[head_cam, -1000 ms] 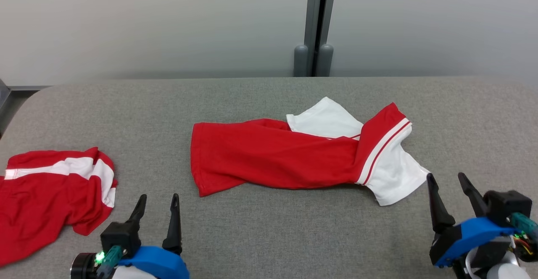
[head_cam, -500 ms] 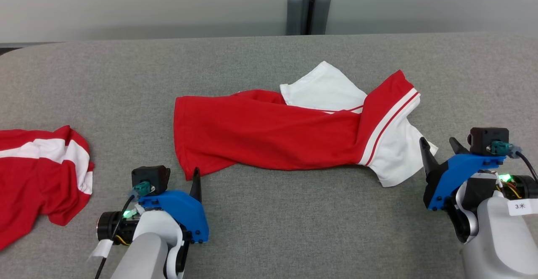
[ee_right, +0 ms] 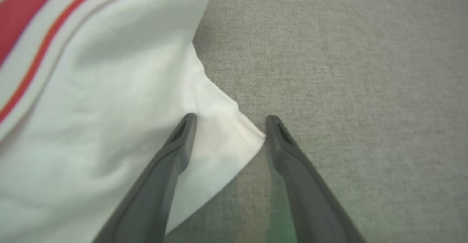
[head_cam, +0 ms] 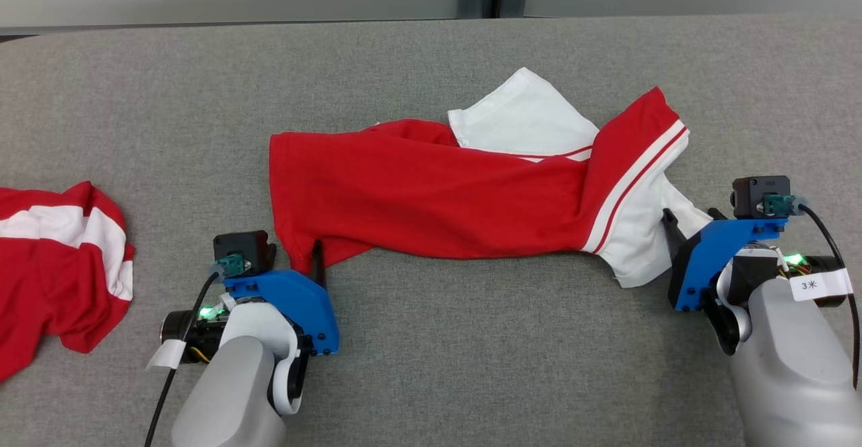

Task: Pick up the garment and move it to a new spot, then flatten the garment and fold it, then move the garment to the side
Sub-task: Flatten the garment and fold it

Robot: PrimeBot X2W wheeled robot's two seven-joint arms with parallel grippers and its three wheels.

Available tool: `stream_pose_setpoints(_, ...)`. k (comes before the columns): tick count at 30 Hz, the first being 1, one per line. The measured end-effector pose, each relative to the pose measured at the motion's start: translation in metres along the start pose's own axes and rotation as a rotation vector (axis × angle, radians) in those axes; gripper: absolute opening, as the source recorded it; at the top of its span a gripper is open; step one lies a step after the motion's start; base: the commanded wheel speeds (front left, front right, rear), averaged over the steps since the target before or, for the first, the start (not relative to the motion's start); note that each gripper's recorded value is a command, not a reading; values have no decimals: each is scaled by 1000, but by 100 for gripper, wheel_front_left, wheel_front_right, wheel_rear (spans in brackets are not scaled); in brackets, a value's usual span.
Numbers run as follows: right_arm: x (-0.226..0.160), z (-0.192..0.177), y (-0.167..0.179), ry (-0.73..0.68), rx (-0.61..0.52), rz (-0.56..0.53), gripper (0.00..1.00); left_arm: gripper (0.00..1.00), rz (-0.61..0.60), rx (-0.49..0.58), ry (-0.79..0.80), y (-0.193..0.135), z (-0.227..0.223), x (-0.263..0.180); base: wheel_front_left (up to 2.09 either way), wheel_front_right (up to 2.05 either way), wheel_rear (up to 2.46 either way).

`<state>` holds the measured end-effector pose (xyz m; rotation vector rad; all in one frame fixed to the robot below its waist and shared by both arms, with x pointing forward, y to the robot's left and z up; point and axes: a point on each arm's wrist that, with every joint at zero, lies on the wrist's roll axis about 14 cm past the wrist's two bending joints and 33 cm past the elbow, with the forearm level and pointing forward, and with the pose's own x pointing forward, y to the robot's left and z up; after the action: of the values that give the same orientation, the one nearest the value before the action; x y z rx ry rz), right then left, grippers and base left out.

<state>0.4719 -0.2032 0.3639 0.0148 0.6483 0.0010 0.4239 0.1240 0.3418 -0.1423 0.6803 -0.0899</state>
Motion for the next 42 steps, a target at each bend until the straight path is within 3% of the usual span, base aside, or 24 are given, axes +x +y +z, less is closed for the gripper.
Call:
stream_pose_setpoints(3, 5, -4, 4, 26, -17, 13, 100, 100, -6, -11, 28, -2, -4, 2, 0, 0, 0)
stream_pose_setpoints(4, 6, -6, 5, 36, -22, 18, 89, 95, -11, -15, 37, -2, -5, 3, 0, 0, 0)
stream_pose_setpoints(5, 7, -8, 6, 44, -33, 22, 44, 71, -14, -19, 45, -2, -7, 3, 0, 0, 0)
stream_pose_setpoints(6, 7, -9, 8, 50, -39, 27, 0, 18, -19, -18, 49, -3, -7, 3, 0, 0, 0)
stream_pose_setpoints(7, 8, -11, 10, 53, -43, 34, 0, 0, -24, -23, 53, -4, -8, 4, 0, 0, 0)
stream_pose_setpoints(16, -1, 8, 14, -70, 36, 53, 0, 0, -66, -68, -49, -13, 9, -5, 0, 0, 0)
stream_pose_setpoints(22, -32, 75, 9, -333, 136, 67, 0, 0, -145, -107, -263, -25, 70, -30, 0, 0, 0)
stream_pose_setpoints(33, -163, 164, -14, -738, 195, 74, 0, 0, -380, -193, -580, -64, 175, -127, 0, 0, 0)
stream_pose_setpoints(42, -269, 225, -20, -1061, 118, 41, 0, 0, -493, -159, -708, -74, 227, -187, 0, 0, 0)
